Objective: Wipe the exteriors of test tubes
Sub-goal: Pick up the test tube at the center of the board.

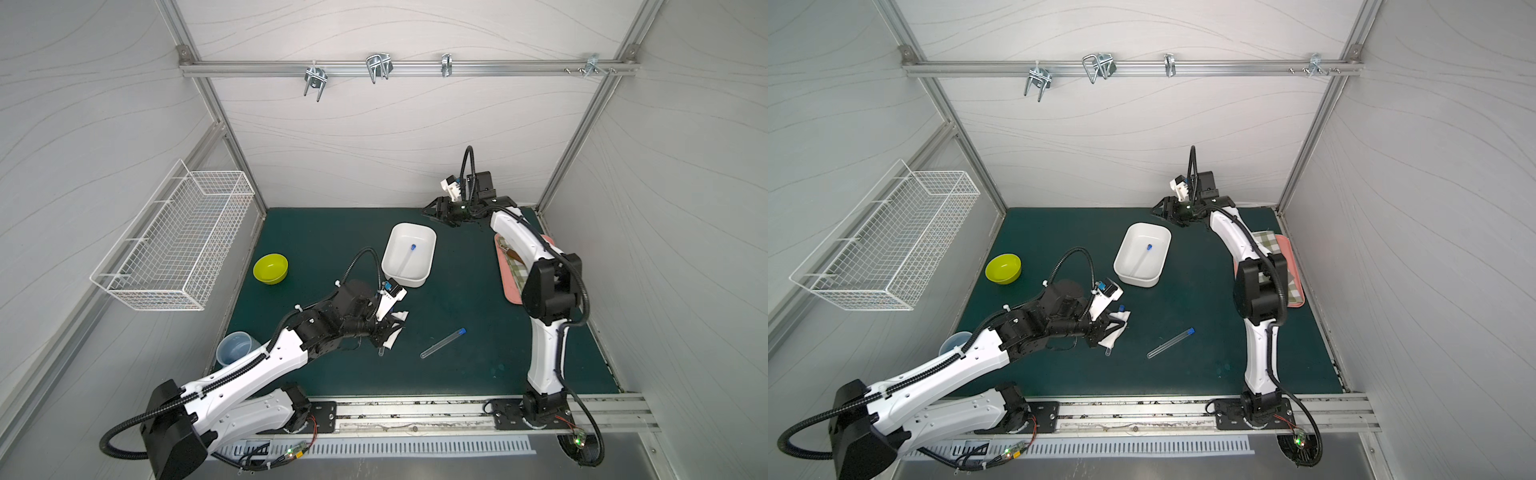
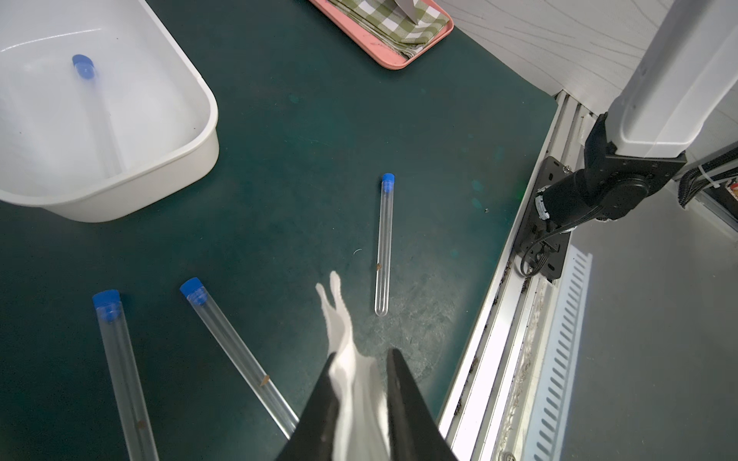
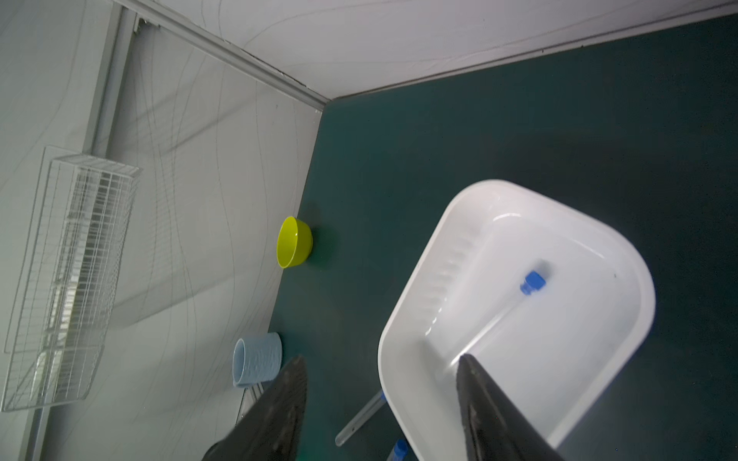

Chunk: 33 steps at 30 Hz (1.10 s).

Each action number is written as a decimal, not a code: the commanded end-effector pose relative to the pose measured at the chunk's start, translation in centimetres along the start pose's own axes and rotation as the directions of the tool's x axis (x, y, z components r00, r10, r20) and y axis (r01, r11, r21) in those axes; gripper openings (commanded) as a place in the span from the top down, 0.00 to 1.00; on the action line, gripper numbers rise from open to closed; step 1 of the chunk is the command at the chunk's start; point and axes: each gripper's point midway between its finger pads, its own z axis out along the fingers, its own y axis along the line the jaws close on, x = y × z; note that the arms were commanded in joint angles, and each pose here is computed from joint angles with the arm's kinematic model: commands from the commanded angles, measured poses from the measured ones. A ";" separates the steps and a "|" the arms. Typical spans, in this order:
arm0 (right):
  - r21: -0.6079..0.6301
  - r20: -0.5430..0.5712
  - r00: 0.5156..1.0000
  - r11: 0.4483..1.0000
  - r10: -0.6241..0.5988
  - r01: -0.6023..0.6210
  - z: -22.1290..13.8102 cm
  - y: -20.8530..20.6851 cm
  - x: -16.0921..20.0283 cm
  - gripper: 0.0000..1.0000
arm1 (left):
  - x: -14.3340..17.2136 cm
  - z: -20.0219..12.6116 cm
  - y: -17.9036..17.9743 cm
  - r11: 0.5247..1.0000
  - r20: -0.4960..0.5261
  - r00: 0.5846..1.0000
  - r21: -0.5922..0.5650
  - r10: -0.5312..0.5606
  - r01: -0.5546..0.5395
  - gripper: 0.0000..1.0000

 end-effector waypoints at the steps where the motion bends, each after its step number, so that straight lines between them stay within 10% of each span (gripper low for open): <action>1: 0.021 0.024 1.000 1.000 -0.017 0.016 -3.6 1.0 2.6 0.38 | -2.1 -0.5 -0.3 1.000 0.046 0.999 0.004 0.026 -0.026 0.78; 16: 0.377 -0.043 0.951 0.887 0.305 -0.267 -11.9 -5.7 24.8 0.38 | -1.6 1.7 -0.1 0.999 0.011 1.000 0.032 0.020 -0.020 0.77; 33: 0.469 -0.044 0.891 0.797 0.451 -0.380 -11.3 -8.5 31.9 0.40 | -1.5 2.5 -0.3 0.998 0.017 1.000 0.061 0.007 -0.008 0.77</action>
